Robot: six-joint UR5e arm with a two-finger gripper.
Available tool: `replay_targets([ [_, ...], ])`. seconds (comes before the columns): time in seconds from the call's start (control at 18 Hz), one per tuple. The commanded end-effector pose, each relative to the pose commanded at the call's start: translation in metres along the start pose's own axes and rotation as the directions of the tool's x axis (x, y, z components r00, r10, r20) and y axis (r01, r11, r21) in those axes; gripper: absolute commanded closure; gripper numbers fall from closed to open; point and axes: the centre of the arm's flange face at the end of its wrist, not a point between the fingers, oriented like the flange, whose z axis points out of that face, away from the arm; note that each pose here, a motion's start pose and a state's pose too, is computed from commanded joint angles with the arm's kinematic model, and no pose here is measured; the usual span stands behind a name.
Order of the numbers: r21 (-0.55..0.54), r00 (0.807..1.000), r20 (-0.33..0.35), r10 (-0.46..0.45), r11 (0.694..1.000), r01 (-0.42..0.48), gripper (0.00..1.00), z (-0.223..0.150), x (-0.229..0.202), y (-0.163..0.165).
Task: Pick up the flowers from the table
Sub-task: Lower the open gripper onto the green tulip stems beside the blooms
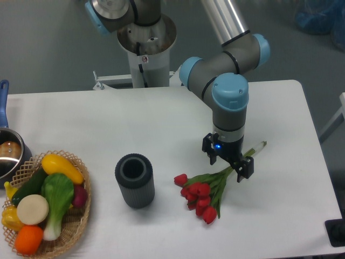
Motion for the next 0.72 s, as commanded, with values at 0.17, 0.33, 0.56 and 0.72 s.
replay_targets([
  [0.17,-0.001,1.0,-0.025,-0.003,1.0,0.003,0.0,0.013,0.004,0.001],
  [0.33,0.004,0.999,-0.033,0.0,1.0,0.0,0.0,0.019,0.004,-0.001],
  [0.56,0.003,0.999,-0.033,-0.017,1.0,0.017,0.0,0.024,-0.002,-0.003],
  [0.72,0.005,0.999,-0.03,-0.016,1.0,0.016,0.0,0.029,-0.009,-0.008],
])
